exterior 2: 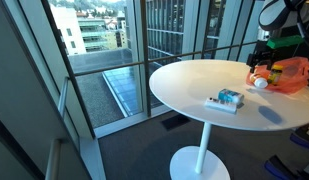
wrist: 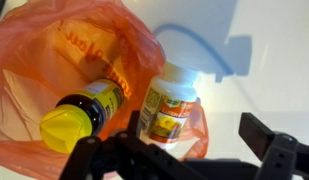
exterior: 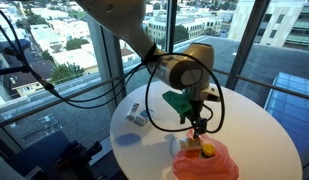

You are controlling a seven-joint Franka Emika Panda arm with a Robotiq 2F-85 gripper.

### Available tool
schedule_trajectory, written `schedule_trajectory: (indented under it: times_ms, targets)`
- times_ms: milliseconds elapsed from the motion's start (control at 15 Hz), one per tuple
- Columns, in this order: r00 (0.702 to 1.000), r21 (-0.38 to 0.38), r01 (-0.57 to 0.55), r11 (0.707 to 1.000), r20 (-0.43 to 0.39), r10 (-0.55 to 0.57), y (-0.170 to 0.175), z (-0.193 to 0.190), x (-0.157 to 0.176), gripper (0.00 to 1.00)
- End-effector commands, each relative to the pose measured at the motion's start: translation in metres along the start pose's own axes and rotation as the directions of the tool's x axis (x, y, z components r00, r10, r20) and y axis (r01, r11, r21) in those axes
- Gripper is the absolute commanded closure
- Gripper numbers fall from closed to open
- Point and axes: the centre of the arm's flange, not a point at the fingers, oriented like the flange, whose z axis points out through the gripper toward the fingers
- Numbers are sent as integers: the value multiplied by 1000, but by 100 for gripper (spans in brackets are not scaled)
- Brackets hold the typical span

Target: Pick up the white medicine bottle from the table and put it in the orange plastic bag

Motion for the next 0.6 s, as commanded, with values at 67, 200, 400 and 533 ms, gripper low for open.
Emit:
schedule_trajectory:
  times_ms: [67,200,400,533]
  targets:
    - [1000,-9,-5,1000,-27,5,-5,-16,13,0]
    - [1000,-2,-8,1000,-24,8,-7,-17,16,0]
    - [999,5,-27,1000,-17,27,-11,-11,14,0]
    - [998,11,-58,998,-19,58,-12,-5,14,0]
